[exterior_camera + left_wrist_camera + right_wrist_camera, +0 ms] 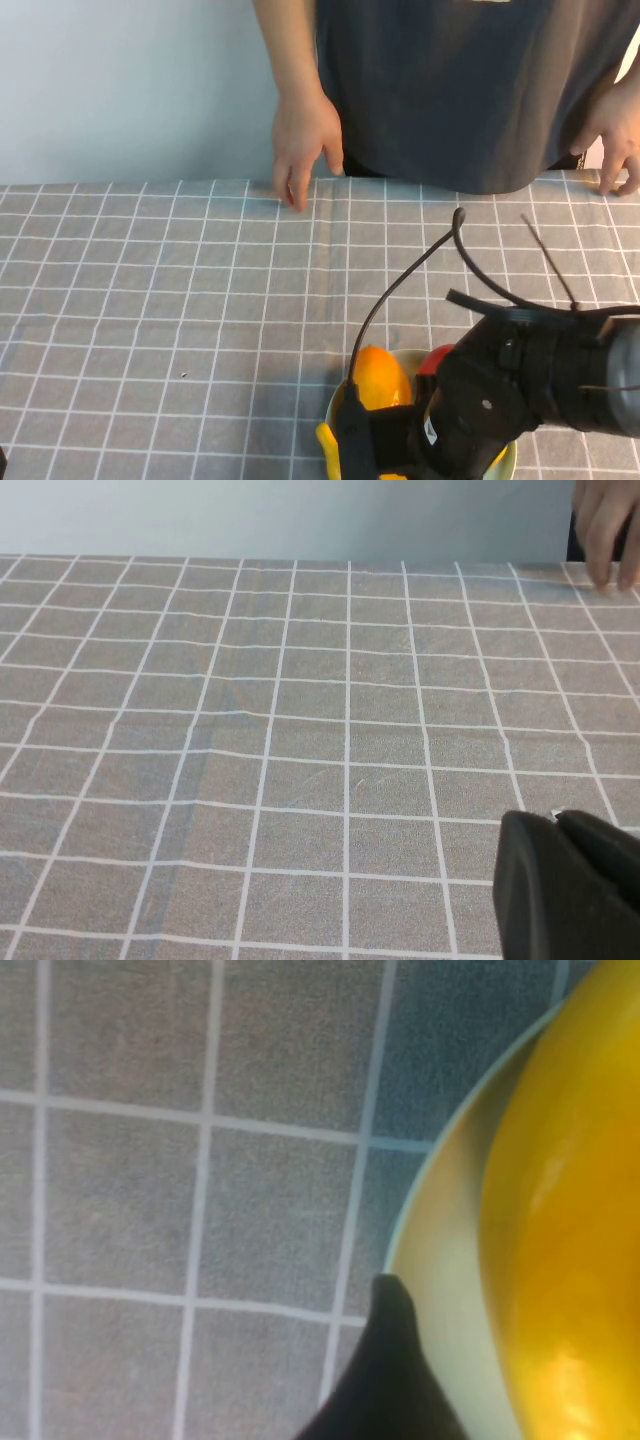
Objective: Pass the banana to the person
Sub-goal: Pick up the banana
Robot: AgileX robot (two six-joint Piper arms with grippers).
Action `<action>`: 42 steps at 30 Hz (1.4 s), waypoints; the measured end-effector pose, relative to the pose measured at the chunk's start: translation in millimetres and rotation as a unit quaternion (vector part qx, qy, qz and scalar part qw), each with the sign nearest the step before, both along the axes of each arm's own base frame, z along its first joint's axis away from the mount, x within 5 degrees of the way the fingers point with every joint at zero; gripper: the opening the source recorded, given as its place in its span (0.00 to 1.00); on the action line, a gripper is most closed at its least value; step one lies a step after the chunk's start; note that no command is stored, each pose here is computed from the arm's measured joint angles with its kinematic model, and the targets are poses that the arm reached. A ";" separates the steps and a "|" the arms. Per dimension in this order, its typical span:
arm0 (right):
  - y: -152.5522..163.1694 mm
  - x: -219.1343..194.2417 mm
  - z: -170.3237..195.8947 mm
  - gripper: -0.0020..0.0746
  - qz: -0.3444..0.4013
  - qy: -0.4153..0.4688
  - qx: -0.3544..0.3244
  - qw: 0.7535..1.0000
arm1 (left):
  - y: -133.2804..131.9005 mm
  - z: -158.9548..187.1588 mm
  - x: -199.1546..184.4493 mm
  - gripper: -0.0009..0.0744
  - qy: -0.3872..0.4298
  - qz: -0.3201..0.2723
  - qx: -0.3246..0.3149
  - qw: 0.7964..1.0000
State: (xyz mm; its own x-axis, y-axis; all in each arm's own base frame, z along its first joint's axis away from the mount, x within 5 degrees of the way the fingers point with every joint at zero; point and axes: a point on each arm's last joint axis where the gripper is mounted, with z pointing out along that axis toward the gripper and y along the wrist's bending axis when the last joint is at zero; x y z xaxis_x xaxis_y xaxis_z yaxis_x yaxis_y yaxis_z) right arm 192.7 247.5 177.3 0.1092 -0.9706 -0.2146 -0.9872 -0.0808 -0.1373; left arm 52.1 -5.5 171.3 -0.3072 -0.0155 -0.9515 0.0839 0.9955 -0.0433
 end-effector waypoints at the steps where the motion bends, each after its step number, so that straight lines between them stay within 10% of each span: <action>1: 0.0 1.6 -2.2 0.65 0.001 -0.001 -0.004 1.000 | 0.0 0.0 0.0 0.01 0.000 0.000 0.000 1.000; 26: 4.8 8.8 -20.9 0.46 0.000 -0.002 -0.014 1.000 | 0.0 0.0 0.0 0.01 0.000 0.000 0.000 1.000; 29: 2.6 6.6 -18.6 0.15 -0.002 0.007 -0.022 1.000 | 0.0 0.0 0.0 0.01 0.000 0.000 0.000 1.000; 30: 1.0 5.2 -15.4 0.39 -0.004 0.010 -0.024 1.000 | 0.0 0.0 0.0 0.01 0.000 0.000 0.000 1.000; 31: -0.4 4.0 -12.0 0.39 -0.006 0.012 -0.025 1.000 | 0.0 0.0 0.0 0.01 0.000 0.000 0.000 1.000; 32: -2.6 2.1 -6.1 0.02 -0.013 0.014 -0.025 1.000 | 0.0 0.0 0.0 0.01 0.000 0.000 0.000 1.000; 33: -4.8 -0.5 1.7 0.39 -0.020 0.015 -0.022 0.999 | 0.0 0.0 0.0 0.01 0.000 0.000 0.000 1.000; 34: -7.4 -2.5 10.6 0.39 -0.027 0.012 -0.017 0.999 | 0.0 0.0 0.0 0.01 0.000 0.000 0.000 1.000; 35: -10.7 -5.1 20.8 0.02 -0.040 0.011 -0.010 0.999 | 0.0 0.0 0.0 0.01 0.000 0.000 0.000 1.000; 36: -14.0 -7.8 32.6 0.39 -0.054 0.010 -0.003 0.998 | 0.0 0.0 0.0 0.01 0.000 0.000 0.000 1.000; 37: -16.3 -9.8 43.3 0.02 -0.068 0.009 0.005 0.998 | 0.0 0.0 0.0 0.01 0.000 0.000 0.000 1.000; 42: -31.7 -19.6 115.2 0.02 -0.122 -0.006 0.036 0.992 | 0.0 0.0 0.0 0.01 0.000 0.000 0.000 1.000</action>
